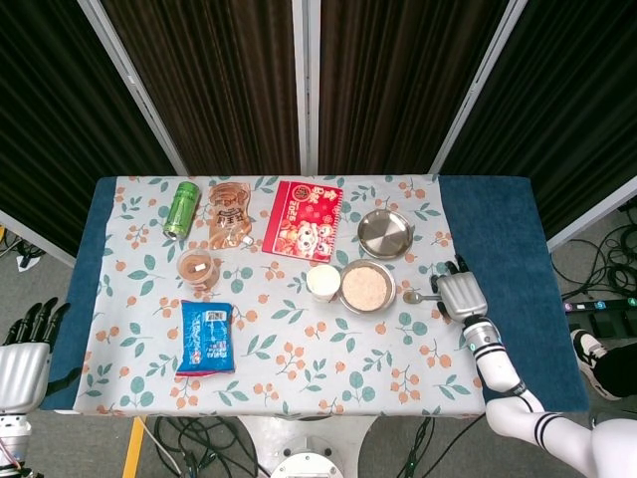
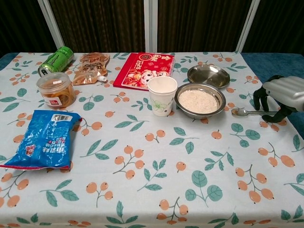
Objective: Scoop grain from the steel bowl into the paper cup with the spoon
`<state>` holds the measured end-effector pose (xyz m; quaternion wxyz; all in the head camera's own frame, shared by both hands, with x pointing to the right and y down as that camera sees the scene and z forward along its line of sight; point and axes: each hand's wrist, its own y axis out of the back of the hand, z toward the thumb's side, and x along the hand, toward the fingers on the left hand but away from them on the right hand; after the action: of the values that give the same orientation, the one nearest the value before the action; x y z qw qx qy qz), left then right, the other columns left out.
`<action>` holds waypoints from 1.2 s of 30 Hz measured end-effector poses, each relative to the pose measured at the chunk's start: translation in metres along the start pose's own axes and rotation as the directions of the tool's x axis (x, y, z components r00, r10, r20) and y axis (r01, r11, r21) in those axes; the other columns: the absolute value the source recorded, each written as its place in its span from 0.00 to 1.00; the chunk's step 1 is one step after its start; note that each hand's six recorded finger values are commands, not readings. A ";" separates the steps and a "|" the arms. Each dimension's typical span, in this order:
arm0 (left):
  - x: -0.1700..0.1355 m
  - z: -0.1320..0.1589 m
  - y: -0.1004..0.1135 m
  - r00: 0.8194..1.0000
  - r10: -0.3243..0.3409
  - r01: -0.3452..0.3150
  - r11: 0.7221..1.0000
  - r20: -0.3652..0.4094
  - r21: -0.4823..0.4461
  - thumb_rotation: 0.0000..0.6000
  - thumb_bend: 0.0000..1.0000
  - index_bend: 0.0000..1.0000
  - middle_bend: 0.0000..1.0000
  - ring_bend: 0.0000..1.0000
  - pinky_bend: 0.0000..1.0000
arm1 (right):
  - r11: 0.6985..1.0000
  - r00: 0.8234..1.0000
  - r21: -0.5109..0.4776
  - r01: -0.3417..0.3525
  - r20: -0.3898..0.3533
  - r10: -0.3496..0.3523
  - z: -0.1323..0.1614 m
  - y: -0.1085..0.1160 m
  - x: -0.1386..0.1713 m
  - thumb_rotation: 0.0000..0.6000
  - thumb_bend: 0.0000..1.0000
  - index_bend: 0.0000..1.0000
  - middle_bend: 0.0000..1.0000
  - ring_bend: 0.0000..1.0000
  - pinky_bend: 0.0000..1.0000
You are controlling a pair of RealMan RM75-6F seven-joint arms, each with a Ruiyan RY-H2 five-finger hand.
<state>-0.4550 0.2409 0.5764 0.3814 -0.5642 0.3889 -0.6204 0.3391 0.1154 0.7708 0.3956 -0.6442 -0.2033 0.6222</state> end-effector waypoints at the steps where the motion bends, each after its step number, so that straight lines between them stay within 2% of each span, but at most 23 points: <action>1: 0.000 0.000 0.000 1.000 0.000 0.000 1.000 -0.001 -0.001 1.00 0.06 0.17 0.16 0.10 0.20 | 1.000 1.000 -0.001 -0.001 0.000 0.001 0.000 0.000 0.000 1.00 0.27 0.50 0.53 0.16 0.03; 16: 0.001 -0.002 -0.002 1.000 -0.003 0.003 1.000 -0.004 -0.004 1.00 0.06 0.17 0.16 0.10 0.20 | 1.000 1.000 -0.017 -0.008 0.000 0.008 0.001 -0.004 -0.002 1.00 0.32 0.55 0.56 0.20 0.03; 22: 0.001 -0.002 -0.001 1.000 0.000 0.000 1.000 -0.003 -0.003 1.00 0.06 0.17 0.16 0.10 0.20 | 1.000 1.000 -0.020 0.014 -0.015 -0.015 0.001 0.003 0.000 1.00 0.33 0.59 0.57 0.20 0.03; 28: 0.000 -0.001 0.001 1.000 0.005 -0.005 1.000 0.003 -0.002 1.00 0.06 0.17 0.16 0.10 0.20 | 0.996 0.996 0.030 0.080 -0.050 -0.079 -0.006 0.030 0.006 1.00 0.33 0.60 0.57 0.21 0.03; 36: 0.003 0.002 0.004 0.999 0.024 -0.024 1.000 0.022 -0.002 1.00 0.06 0.17 0.16 0.10 0.20 | 0.965 0.973 0.188 0.184 -0.174 -0.152 -0.001 0.099 0.014 1.00 0.33 0.62 0.57 0.22 0.03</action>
<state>-0.4529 0.2363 0.5740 0.3925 -0.5666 0.3919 -0.6094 0.3195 0.0656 0.6859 0.5254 -0.6282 -0.1609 0.5508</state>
